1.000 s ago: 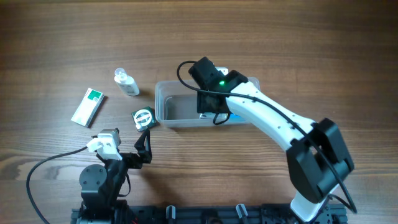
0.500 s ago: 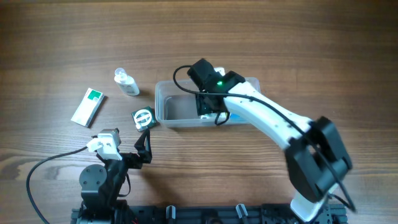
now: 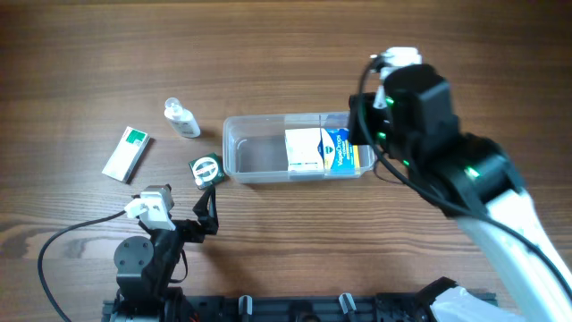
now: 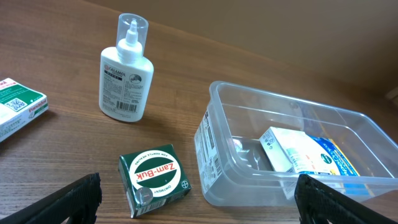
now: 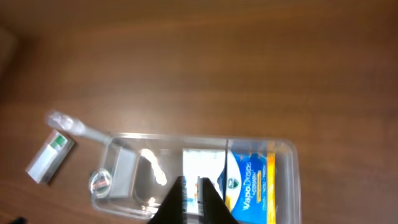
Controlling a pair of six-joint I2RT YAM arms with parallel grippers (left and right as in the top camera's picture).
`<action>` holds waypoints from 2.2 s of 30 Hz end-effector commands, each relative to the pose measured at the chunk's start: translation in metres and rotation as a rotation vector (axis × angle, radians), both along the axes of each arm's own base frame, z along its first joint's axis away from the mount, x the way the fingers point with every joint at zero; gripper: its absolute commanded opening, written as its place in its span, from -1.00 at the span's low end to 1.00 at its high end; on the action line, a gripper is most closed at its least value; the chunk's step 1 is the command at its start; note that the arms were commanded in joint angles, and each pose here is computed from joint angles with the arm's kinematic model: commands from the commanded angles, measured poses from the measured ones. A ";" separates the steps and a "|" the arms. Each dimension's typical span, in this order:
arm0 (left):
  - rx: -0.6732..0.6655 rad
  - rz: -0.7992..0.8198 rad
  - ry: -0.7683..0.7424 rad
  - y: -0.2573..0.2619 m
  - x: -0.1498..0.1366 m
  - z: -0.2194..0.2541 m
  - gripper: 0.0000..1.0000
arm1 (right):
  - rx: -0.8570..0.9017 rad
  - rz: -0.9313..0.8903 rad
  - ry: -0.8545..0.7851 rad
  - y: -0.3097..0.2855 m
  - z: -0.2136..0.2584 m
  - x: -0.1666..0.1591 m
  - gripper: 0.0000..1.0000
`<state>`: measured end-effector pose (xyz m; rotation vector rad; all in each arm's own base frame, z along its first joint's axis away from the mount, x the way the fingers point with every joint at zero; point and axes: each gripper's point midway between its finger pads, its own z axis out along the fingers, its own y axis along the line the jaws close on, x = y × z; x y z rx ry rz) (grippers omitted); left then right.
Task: Pack container
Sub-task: 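Lower the bandage box into the container beside VapoDrops and release, then withdraw the right gripper to the right side of the table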
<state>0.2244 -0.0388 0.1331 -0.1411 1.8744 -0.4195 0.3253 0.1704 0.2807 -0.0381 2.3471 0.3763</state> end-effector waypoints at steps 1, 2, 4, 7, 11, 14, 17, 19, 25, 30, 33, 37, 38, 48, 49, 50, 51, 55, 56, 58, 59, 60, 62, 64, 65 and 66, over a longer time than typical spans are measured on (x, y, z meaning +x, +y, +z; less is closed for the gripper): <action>0.008 -0.007 -0.013 0.000 0.000 0.002 0.99 | -0.045 0.032 0.318 0.026 -0.115 0.005 -0.91; 0.008 -0.007 -0.013 0.000 0.000 0.002 0.99 | -0.029 0.080 0.411 0.041 -0.145 0.005 -0.92; 0.008 -0.007 -0.013 0.000 0.000 0.002 1.00 | -0.021 0.114 0.533 0.056 -0.191 0.004 -0.92; 0.008 -0.007 -0.013 0.000 0.000 0.002 1.00 | -0.070 0.098 0.626 0.054 -0.234 0.001 -0.91; 0.008 -0.007 -0.013 0.000 0.000 0.002 1.00 | -0.133 0.069 0.652 0.047 -0.262 0.005 -0.91; 0.008 -0.007 -0.013 0.000 0.000 0.002 1.00 | -0.143 0.083 0.611 0.045 -0.253 0.013 -0.91; 0.008 -0.007 -0.013 0.000 0.000 0.002 0.99 | -0.134 0.129 0.536 0.049 -0.219 0.021 -0.91; 0.008 -0.007 -0.013 0.000 0.000 0.002 0.99 | -0.112 0.122 0.427 0.047 -0.176 0.029 -0.91; 0.008 -0.007 -0.013 0.000 0.000 0.002 0.99 | -0.140 -0.078 0.279 0.000 -0.113 0.032 -0.91; 0.008 -0.007 -0.013 0.000 0.000 0.002 1.00 | -0.221 -0.123 0.449 -0.022 -0.180 0.027 -0.91; 0.008 -0.007 -0.013 0.000 0.000 0.002 1.00 | -0.271 -0.122 0.545 -0.023 -0.219 0.022 -0.91; 0.008 -0.007 -0.013 0.000 0.000 0.002 1.00 | -0.284 -0.136 0.614 -0.021 -0.252 0.021 -0.92; 0.008 -0.007 -0.013 0.000 0.000 0.002 1.00 | -0.279 -0.132 0.625 -0.019 -0.255 0.021 -0.92; 0.008 -0.007 -0.013 0.000 0.000 0.002 1.00 | -0.227 -0.055 0.566 -0.005 -0.229 0.032 -0.91; 0.008 -0.007 -0.013 0.000 0.000 0.002 0.99 | -0.202 -0.040 0.536 0.000 -0.214 0.035 -0.91; 0.008 -0.007 -0.013 0.000 0.000 0.002 0.99 | -0.179 -0.023 0.499 0.003 -0.196 0.038 -0.91; 0.008 -0.007 -0.013 0.000 0.000 0.002 1.00 | -0.160 -0.014 0.455 0.005 -0.178 0.040 -0.91; 0.008 -0.007 -0.013 0.000 0.000 0.002 1.00 | -0.093 -0.071 0.159 -0.015 -0.064 0.036 -0.91; 0.008 -0.007 -0.013 0.000 0.000 0.002 1.00 | -0.094 -0.101 0.092 -0.025 -0.042 0.033 -0.87; 0.008 -0.007 -0.013 0.000 0.000 0.002 1.00 | -0.098 -0.173 -0.038 -0.049 0.003 0.020 -0.61; 0.008 -0.007 -0.013 0.000 0.000 0.002 0.99 | -0.097 -0.197 -0.079 -0.058 0.017 0.013 -0.39; 0.008 -0.007 -0.013 0.000 0.000 0.002 1.00 | -0.086 -0.241 -0.162 -0.075 0.046 -0.003 -0.17; 0.008 -0.007 -0.013 0.000 0.000 0.002 1.00 | -0.059 -0.275 -0.245 -0.091 0.074 -0.022 0.75; 0.008 -0.007 -0.013 0.000 0.000 0.002 1.00 | -0.012 -0.288 -0.328 -0.103 0.101 -0.044 0.99; 0.011 0.003 -0.029 0.002 0.001 0.005 1.00 | 0.012 -0.291 -0.362 -0.108 0.111 -0.054 0.99; 0.011 0.005 -0.043 0.002 0.002 0.009 0.99 | 0.036 -0.297 -0.389 -0.112 0.120 -0.063 1.00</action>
